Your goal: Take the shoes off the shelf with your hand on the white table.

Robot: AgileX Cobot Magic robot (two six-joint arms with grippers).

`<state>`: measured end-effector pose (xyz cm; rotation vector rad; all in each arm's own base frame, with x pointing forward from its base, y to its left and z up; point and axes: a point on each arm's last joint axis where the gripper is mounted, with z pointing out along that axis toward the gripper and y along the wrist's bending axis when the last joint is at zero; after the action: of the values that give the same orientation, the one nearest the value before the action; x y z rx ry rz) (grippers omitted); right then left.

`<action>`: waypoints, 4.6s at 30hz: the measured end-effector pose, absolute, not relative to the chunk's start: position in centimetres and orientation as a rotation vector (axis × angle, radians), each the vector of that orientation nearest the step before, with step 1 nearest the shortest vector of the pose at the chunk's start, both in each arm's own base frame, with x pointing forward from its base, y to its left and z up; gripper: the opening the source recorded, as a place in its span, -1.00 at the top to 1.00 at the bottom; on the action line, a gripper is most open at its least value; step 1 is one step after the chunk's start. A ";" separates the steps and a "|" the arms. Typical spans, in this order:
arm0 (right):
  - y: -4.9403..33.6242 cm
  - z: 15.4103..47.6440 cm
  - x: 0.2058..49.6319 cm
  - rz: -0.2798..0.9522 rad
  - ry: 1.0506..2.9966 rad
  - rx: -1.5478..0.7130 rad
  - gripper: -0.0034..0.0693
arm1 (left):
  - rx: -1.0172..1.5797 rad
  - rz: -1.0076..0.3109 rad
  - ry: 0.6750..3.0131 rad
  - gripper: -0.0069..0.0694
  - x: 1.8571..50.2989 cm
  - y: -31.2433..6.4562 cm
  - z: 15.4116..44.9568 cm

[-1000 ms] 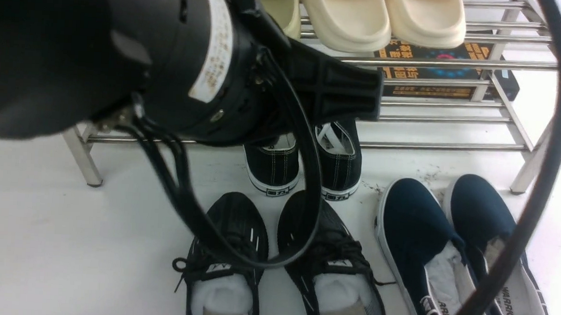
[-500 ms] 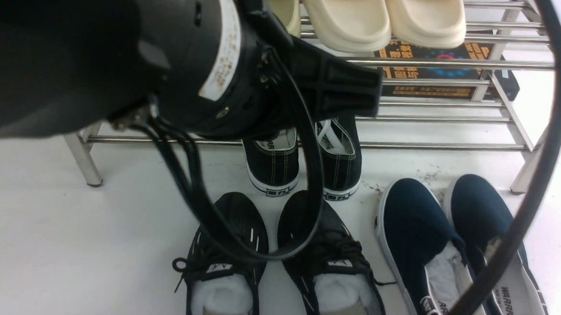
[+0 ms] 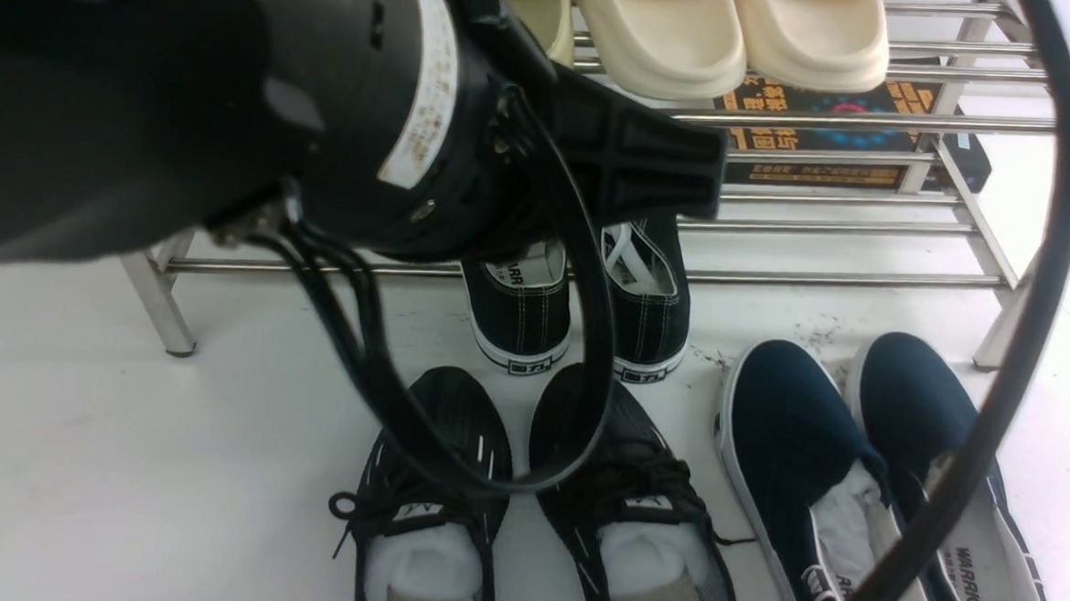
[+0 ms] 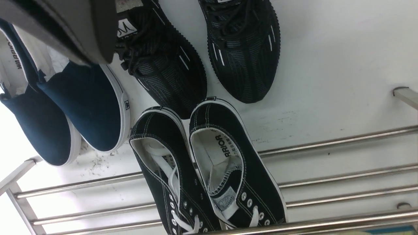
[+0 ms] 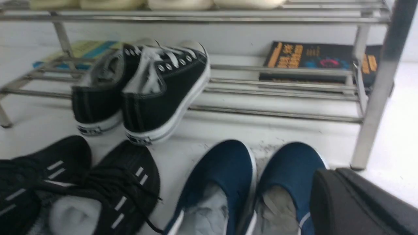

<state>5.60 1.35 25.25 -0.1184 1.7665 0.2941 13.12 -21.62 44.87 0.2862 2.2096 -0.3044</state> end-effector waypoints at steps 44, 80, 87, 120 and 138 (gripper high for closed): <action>0.1 17.4 5.2 0.153 1.881 0.135 0.80 | 0.163 -0.009 2.303 0.78 18.0 -6.8 45.7; 0.1 17.4 5.2 0.153 1.881 0.135 0.67 | 0.397 -0.755 2.331 0.75 10.0 -6.9 31.7; 0.1 17.4 5.2 0.153 1.881 0.135 0.64 | 0.378 -0.596 2.248 0.73 11.1 -6.1 32.0; 0.1 17.4 5.2 0.153 1.881 0.135 0.54 | -0.289 -0.199 1.897 0.65 5.1 0.3 17.2; 0.1 17.4 5.2 0.153 1.881 0.135 0.48 | -0.288 -0.177 1.896 0.61 5.1 0.3 17.2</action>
<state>5.18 0.05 17.41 0.1349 1.8805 0.1534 5.06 0.33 17.24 -0.2877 1.8961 -0.1775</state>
